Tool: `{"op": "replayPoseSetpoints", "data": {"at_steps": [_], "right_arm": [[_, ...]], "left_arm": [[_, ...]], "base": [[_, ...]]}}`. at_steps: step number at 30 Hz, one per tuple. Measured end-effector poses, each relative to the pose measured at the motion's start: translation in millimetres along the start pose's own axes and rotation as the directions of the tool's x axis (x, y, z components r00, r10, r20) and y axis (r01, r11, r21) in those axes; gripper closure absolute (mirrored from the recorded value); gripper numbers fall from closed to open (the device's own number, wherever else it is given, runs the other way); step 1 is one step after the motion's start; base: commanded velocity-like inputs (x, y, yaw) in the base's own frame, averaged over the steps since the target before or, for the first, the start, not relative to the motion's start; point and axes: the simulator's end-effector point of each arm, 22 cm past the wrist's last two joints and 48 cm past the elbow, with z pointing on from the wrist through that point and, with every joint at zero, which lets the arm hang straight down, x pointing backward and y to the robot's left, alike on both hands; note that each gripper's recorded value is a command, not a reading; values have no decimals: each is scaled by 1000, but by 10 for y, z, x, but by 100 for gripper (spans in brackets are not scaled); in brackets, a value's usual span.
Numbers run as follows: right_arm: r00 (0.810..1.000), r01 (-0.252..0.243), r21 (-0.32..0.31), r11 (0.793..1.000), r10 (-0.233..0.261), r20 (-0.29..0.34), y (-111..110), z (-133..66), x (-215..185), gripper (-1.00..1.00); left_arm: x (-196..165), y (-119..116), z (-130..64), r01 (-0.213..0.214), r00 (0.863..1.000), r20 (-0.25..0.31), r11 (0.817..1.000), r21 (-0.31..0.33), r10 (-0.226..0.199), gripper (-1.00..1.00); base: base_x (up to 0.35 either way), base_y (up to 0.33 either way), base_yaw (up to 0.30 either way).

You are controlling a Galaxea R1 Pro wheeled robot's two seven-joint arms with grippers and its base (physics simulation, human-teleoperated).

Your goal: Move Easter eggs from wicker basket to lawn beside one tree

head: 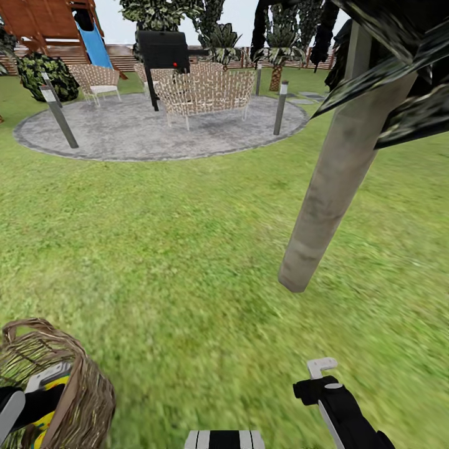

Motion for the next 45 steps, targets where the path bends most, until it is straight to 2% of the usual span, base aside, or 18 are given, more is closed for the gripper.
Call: {"op": "replayPoseSetpoints", "data": {"at_steps": [5,17,24,25,45], "right_arm": [[1000,-1,-1,1000,1,0,14,-1,-1,-100],[999,4,-9,1000,-4,-48,60,147,194,-100],[999,3,-7,1000,-3,-48,45,148,196,-100],[999,3,-6,1000,-3,-48,34,148,194,-100],[999,4,-5,1000,-4,-48,34,148,196,-100]], "left_arm": [[-25,-14,-14,1,1000,6,1000,4,-2,-100],[134,3,152,-3,999,-39,1000,-10,3,-100],[194,-73,175,2,999,-48,1000,1,-2,-100],[192,-71,174,2,999,-47,1000,1,-2,100],[265,-179,200,2,998,-58,1000,15,-1,100]], "base": [[0,0,0],[0,0,0],[0,0,0],[0,0,0],[0,0,0]]}}
